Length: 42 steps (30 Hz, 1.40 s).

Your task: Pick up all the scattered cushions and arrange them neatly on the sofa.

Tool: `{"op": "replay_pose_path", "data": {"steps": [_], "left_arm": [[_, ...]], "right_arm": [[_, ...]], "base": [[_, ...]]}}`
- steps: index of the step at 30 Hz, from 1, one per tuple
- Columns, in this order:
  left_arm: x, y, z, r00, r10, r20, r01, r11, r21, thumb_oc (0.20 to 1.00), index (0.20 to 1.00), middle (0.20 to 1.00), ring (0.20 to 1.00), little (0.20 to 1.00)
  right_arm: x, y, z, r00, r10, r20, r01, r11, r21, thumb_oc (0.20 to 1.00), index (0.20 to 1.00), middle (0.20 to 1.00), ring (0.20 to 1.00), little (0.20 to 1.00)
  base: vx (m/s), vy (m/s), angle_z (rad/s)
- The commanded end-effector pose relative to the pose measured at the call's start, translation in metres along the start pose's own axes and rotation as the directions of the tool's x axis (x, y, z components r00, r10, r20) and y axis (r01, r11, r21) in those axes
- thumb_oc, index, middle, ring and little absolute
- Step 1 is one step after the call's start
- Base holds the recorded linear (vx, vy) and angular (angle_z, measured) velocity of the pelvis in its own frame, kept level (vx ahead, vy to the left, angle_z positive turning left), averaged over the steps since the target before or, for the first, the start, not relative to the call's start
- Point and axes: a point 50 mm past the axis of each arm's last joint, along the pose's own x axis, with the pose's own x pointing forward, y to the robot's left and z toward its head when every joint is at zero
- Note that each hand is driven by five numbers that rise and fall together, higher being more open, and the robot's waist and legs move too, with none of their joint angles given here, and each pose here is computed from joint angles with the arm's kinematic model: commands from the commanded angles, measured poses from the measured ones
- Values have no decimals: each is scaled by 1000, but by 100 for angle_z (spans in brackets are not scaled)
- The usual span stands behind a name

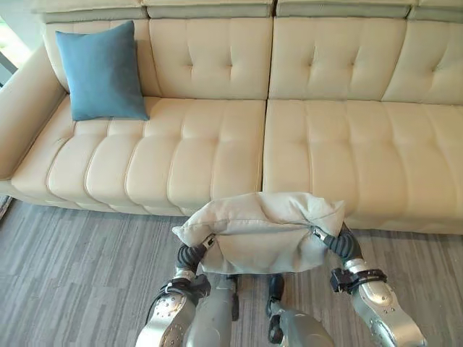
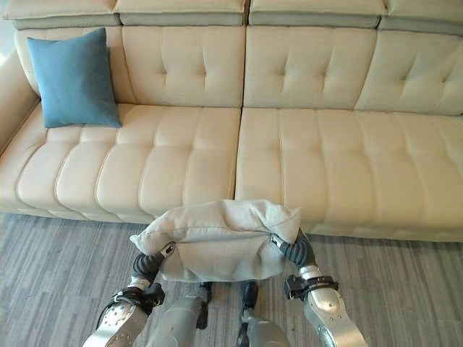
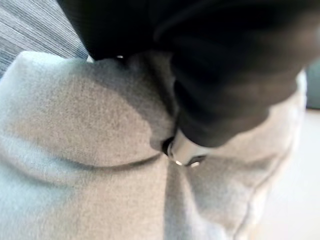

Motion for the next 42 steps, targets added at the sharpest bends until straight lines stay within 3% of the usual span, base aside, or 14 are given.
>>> {"op": "replay_pose_path", "data": {"steps": [1,10,24,35,42], "left_arm": [[-9,16,52,968,34,251,-32,999,-12,200,200,200,200,200],[-4,20,69,953,21,303,-45,996,72,200,200,200,200,200],[-6,26,72,947,-8,320,-48,985,164,200,200,200,200,200],[-7,18,59,959,-10,284,-1,999,40,200,200,200,200,200],[-5,16,56,965,-10,264,1,999,34,200,200,200,200,200]], "right_arm": [[10,-5,48,970,-6,244,14,999,-29,200,200,200,200,200],[13,14,44,971,17,240,-21,1000,15,200,200,200,200,200],[11,4,33,981,-33,190,31,999,13,200,200,200,200,200],[5,-6,30,984,-38,176,30,998,47,200,200,200,200,200],[6,-9,34,982,-40,186,36,999,20,200,200,200,200,200]], "base": [[341,134,11],[378,262,-15],[182,-1,-9],[274,-191,3],[133,-121,12]]}}
